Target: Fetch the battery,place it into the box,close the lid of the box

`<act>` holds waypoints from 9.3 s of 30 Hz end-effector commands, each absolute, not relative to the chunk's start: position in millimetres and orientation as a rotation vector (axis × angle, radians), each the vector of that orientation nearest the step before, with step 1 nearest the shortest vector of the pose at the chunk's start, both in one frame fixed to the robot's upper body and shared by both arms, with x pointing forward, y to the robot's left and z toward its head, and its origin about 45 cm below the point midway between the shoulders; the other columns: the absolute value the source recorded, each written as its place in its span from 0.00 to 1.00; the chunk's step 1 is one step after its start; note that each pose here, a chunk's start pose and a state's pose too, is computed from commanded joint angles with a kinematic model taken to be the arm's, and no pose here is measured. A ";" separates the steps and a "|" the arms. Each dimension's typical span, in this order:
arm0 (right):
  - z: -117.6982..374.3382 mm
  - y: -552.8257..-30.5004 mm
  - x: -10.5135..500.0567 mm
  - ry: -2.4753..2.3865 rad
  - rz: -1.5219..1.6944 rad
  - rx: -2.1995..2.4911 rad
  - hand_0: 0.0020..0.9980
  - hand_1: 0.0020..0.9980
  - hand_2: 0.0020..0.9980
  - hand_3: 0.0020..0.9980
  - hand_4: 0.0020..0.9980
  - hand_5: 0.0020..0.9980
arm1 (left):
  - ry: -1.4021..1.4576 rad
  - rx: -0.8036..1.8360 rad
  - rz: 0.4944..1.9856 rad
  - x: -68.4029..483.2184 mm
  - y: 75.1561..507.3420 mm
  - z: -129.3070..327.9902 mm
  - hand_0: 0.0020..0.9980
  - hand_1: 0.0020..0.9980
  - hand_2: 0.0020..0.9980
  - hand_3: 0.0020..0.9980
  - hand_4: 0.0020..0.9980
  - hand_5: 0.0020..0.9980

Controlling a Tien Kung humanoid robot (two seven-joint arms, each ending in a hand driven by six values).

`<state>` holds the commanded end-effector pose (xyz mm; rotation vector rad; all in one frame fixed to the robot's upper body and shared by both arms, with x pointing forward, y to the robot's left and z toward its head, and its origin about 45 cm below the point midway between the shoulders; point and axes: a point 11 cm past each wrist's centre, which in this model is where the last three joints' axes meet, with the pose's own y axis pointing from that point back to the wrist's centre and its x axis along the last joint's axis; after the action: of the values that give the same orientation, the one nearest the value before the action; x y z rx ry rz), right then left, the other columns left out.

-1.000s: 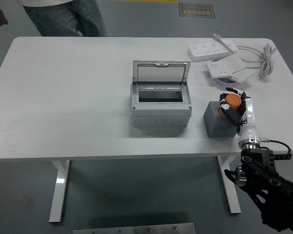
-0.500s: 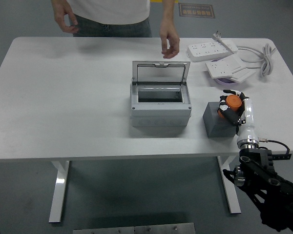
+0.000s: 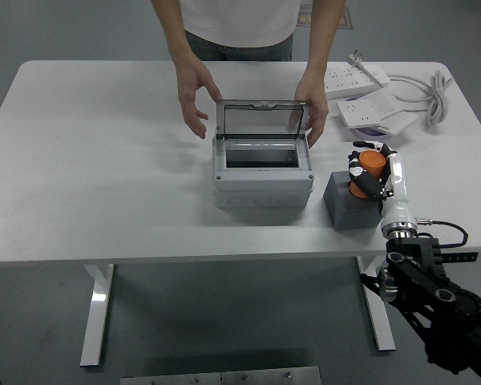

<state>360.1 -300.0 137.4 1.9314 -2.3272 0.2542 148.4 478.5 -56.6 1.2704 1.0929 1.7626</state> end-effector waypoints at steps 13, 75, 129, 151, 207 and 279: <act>152.4 -297.2 366.7 -2.338 0.304 1.939 0.46 0.42 0.46 0.51 0.46 0.00 | 1.087 1.273 1.765 149.1 479.7 -55.8 0.58 0.71 0.65 0.61 0.70 0.17; 211.6 -143.5 437.4 -1.115 1.344 1.614 0.10 0.20 0.37 0.44 0.14 0.00 | 1.067 1.296 1.795 150.9 494.6 -46.9 0.57 0.72 0.67 0.61 0.70 0.18; 180.1 -131.6 440.9 -1.275 1.154 1.761 0.27 0.29 0.41 0.49 0.45 0.01 | 1.032 1.300 1.785 164.8 497.3 -40.1 0.57 0.72 0.67 0.61 0.70 0.18; 178.6 -130.6 439.0 -1.272 1.133 1.788 0.59 0.41 0.45 0.53 0.75 0.40 | 1.036 1.306 1.785 162.3 497.2 -40.9 0.57 0.72 0.67 0.61 0.70 0.18; 268.9 -159.9 492.4 -1.421 1.181 1.638 0.22 0.31 0.40 0.50 0.72 0.40 | 1.014 1.307 1.783 173.8 498.9 -34.9 0.57 0.72 0.67 0.61 0.70 0.18; 218.1 -180.0 444.6 -1.181 1.174 1.627 0.54 0.59 0.62 0.64 0.88 0.66 | 1.134 1.342 1.816 126.7 501.8 -48.4 0.58 0.72 0.66 0.61 0.70 0.18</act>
<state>444.6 -180.0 218.1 1.6268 -1.1806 1.1737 126.7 501.8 -48.4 1.3417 1.1337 1.8162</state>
